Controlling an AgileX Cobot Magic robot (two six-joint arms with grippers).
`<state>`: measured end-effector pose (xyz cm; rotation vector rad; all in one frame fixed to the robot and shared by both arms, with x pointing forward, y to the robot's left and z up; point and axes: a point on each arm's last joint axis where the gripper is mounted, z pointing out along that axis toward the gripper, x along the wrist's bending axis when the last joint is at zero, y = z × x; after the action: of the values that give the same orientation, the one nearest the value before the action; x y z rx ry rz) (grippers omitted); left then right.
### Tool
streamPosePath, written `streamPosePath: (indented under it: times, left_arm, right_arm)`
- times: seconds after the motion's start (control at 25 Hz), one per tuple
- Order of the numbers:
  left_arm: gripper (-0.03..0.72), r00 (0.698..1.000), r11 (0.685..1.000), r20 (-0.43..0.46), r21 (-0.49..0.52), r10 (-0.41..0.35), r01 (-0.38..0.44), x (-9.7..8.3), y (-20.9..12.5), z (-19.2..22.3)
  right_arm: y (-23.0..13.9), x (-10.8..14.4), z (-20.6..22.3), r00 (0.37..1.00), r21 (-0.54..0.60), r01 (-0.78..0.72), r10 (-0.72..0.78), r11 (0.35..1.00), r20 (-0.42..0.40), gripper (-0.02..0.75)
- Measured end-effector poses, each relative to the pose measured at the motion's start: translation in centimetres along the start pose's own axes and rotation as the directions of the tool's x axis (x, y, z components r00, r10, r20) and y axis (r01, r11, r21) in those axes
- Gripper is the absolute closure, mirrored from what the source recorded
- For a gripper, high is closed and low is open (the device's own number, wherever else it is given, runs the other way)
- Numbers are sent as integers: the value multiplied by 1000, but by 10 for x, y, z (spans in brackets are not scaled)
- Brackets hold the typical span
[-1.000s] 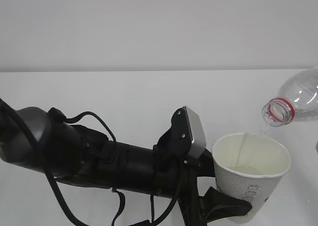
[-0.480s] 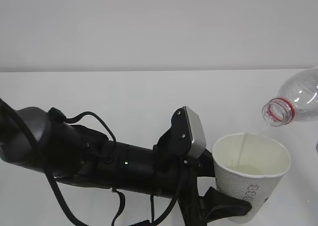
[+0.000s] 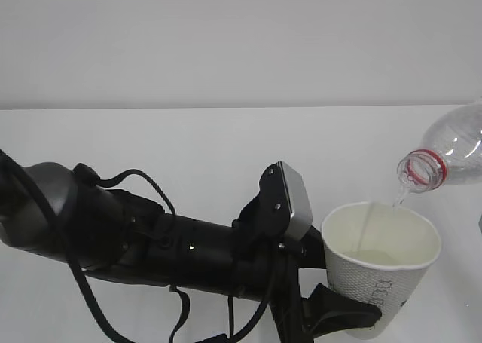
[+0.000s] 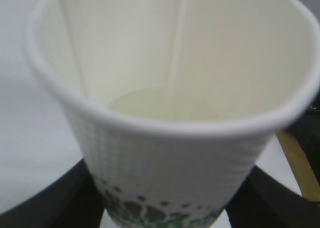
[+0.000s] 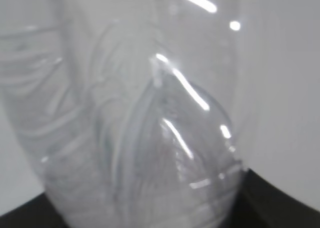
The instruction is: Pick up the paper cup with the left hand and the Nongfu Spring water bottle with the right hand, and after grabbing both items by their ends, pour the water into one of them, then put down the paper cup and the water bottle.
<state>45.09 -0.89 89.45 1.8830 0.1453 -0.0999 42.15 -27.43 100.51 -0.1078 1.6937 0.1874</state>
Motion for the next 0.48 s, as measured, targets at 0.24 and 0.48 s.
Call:
streamPosePath:
  times: [0.24,0.48]
  left_arm:
    - [195,1000,1000,0,0,0,0,0,0,0]
    - [195,1000,1000,0,0,0,0,0,0,0]
  right_arm:
    - [0,0,0,1000,0,1,-1,1000,0,316]
    - [0,0,0,1000,0,1,-1,1000,0,316]
